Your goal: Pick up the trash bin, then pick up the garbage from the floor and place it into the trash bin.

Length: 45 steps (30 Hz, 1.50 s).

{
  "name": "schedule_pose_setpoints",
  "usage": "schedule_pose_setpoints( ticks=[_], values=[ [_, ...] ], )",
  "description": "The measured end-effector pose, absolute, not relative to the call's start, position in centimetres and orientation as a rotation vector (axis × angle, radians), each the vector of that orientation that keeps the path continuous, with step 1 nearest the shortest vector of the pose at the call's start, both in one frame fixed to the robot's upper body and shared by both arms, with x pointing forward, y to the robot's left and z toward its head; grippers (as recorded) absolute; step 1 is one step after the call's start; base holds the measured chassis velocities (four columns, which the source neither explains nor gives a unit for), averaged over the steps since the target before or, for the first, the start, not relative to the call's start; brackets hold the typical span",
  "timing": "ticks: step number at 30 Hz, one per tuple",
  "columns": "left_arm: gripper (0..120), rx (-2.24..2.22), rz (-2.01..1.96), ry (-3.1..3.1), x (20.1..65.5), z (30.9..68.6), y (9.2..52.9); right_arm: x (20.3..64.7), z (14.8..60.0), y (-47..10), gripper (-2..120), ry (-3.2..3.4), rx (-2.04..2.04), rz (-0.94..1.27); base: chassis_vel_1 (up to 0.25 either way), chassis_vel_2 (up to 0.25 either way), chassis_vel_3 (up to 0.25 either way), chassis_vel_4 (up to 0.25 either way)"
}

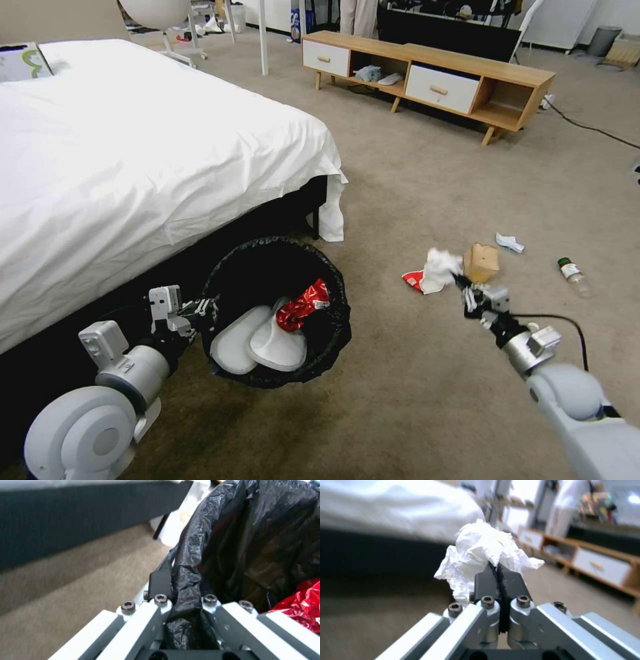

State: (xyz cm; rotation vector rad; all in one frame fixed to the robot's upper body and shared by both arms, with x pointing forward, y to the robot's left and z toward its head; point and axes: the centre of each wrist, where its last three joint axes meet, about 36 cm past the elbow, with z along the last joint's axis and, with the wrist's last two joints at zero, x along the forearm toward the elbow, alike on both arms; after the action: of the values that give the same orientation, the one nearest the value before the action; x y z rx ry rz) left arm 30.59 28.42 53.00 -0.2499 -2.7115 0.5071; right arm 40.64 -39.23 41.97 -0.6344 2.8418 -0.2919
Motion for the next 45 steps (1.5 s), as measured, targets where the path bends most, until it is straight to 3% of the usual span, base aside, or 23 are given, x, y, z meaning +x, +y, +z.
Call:
schedule_pose_setpoints(
  ticks=[15, 28, 45],
  values=[
    [3, -0.378, 0.527, -2.587, 32.7, 51.4, 27.9, 39.1, 47.9, -34.2, 0, 2.559, -1.137, -0.247, 0.000, 0.000, 0.000, 0.000],
    [3, -0.605, 0.491, -2.539, 37.3, 48.1, 25.3, 39.0, 46.5, -33.1, 0, 2.552, -1.325, -0.214, 0.000, 0.000, 0.000, 0.000],
    [3, -0.641, 0.482, -2.515, 37.2, 47.1, 24.1, 38.5, 44.4, -32.9, 0, 2.588, -1.408, -0.206, 0.000, 0.000, 0.000, 0.000]
  ],
)
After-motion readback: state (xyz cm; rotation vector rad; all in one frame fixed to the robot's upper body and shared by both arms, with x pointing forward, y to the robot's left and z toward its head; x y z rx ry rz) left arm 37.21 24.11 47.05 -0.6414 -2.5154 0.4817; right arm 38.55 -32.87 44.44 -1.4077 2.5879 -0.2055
